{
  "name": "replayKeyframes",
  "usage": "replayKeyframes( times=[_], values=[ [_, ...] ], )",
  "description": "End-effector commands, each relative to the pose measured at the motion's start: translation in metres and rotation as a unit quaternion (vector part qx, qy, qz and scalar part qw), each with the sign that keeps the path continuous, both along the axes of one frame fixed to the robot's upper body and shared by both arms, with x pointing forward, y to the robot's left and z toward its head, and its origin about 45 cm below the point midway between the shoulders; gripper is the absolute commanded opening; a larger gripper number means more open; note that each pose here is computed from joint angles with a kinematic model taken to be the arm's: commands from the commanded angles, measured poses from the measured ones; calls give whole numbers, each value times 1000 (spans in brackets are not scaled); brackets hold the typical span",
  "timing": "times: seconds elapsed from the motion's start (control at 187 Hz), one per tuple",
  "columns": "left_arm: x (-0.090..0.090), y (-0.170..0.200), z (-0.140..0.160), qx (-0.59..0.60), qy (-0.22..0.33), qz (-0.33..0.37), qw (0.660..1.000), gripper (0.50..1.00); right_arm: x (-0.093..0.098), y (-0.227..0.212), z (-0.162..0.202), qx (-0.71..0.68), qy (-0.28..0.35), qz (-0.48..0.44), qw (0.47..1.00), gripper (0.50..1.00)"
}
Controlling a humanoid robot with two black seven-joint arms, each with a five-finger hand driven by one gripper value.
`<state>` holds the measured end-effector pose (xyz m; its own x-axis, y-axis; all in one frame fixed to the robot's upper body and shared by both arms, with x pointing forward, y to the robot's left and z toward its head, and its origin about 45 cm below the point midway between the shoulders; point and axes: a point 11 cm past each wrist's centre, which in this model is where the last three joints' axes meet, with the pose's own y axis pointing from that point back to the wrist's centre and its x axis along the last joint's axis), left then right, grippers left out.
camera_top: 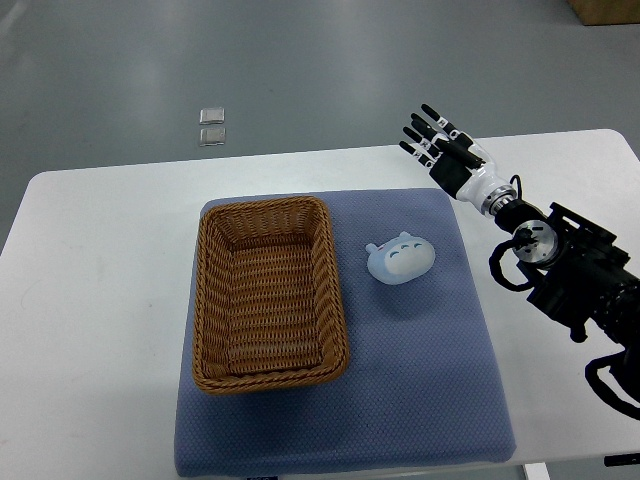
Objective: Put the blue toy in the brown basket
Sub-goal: 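Raise the right hand and swing it over the mat toward the toy, then lower the right hand onto the pale blue cat toy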
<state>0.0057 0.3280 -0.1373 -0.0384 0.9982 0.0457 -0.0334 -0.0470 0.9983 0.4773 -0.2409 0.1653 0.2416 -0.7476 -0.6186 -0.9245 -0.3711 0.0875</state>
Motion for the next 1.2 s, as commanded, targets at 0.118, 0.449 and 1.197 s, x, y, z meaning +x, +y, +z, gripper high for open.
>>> replayKeyframes(
  times=[0.118, 0.449, 1.197],
  values=[
    [-1, -2, 0, -2, 0, -1, 1000, 1000, 15, 16, 48, -175, -57, 140, 973, 919],
    [-4, -5, -1, -9, 4, -1, 1000, 1000, -19, 43, 111, -468, -194, 363, 782, 919],
    [-6, -3, 0, -5, 10, -1, 1000, 1000, -65, 26, 75, -629, -216, 395, 634, 915]
  ],
)
